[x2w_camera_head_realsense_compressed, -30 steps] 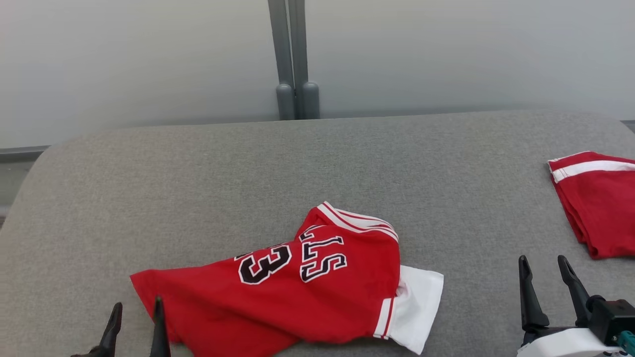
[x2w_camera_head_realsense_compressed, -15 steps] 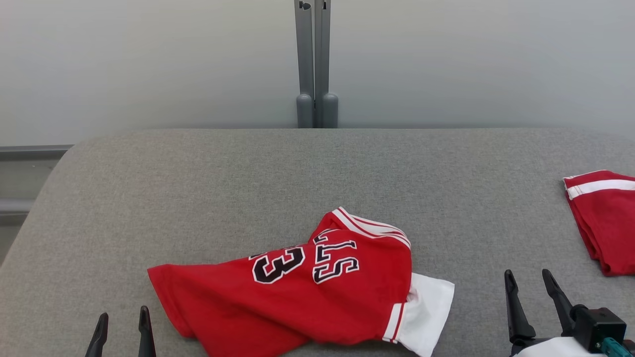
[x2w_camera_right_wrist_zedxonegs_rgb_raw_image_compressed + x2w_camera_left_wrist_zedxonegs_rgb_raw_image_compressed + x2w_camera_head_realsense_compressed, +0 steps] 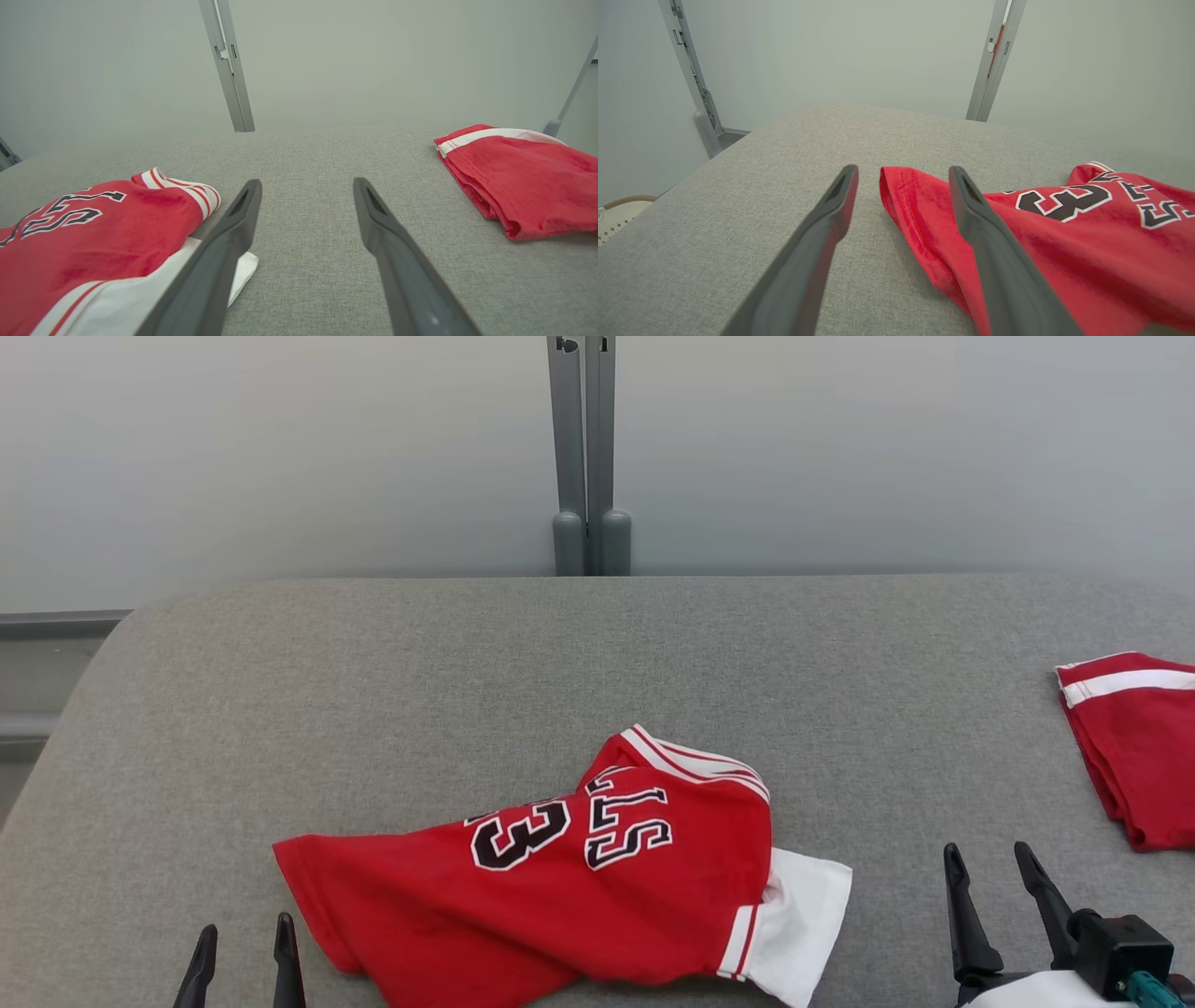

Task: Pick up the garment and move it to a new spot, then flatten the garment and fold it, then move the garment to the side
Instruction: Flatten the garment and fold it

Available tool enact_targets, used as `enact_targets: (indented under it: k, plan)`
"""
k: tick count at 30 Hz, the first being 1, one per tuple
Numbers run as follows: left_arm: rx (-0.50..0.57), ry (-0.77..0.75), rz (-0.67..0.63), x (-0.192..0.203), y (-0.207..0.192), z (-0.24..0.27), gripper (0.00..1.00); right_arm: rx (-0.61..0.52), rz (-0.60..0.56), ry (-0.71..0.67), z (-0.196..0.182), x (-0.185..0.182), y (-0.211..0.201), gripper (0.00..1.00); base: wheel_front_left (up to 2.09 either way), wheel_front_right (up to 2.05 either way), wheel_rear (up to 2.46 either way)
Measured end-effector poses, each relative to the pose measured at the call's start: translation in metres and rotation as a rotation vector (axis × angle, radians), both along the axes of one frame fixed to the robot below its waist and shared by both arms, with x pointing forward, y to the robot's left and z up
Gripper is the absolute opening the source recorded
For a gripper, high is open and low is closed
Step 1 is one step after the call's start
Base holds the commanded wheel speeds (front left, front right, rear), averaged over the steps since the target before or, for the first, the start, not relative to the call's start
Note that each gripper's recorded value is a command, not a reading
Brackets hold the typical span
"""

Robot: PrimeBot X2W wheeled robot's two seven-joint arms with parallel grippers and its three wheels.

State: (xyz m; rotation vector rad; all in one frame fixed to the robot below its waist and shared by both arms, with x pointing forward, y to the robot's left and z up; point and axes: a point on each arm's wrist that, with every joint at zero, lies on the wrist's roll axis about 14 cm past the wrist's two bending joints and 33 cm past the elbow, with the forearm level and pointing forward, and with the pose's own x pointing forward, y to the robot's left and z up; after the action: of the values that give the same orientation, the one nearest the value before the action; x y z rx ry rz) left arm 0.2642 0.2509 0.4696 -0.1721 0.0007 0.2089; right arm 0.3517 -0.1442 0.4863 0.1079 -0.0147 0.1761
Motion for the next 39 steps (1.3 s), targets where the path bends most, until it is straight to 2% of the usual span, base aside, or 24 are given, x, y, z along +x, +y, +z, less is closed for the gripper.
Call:
enact_targets:
  k: [8, 12, 17, 20, 24, 29, 39]
  plan:
    - [-0.010, 0.015, -0.014, 0.001, -0.005, -0.005, 1.00, 0.000, -0.001, 0.005, -0.002, 0.000, 0.000, 1.00, 0.00, 0.00, 0.00]
    - [-0.133, 0.087, -0.024, -0.004, -0.015, -0.034, 1.00, 0.003, 0.059, -0.002, 0.001, 0.004, 0.019, 1.00, 0.00, 0.00, 0.00]
    - [-0.179, 0.316, -0.229, -0.004, -0.051, -0.069, 1.00, -0.149, 0.239, 0.150, -0.038, 0.011, 0.047, 1.00, 0.00, 0.00, 0.00]
    - [-0.192, 0.397, -0.264, -0.006, -0.051, -0.077, 1.00, -0.258, 0.312, 0.220, -0.049, 0.021, 0.052, 1.00, 0.00, 0.00, 0.00]
    - [-0.268, 0.506, -0.323, -0.013, -0.070, -0.089, 1.00, -0.400, 0.417, 0.369, -0.079, 0.019, 0.056, 1.00, 0.00, 0.00, 0.00]
    - [-0.303, 0.560, -0.341, -0.018, -0.075, -0.096, 1.00, -0.468, 0.522, 0.489, -0.100, 0.011, 0.063, 1.00, 0.00, 0.00, 0.00]
    - [-0.313, 0.570, -0.362, -0.011, -0.082, -0.101, 1.00, -0.483, 0.616, 0.542, -0.108, 0.013, 0.075, 1.00, 0.00, 0.00, 0.00]
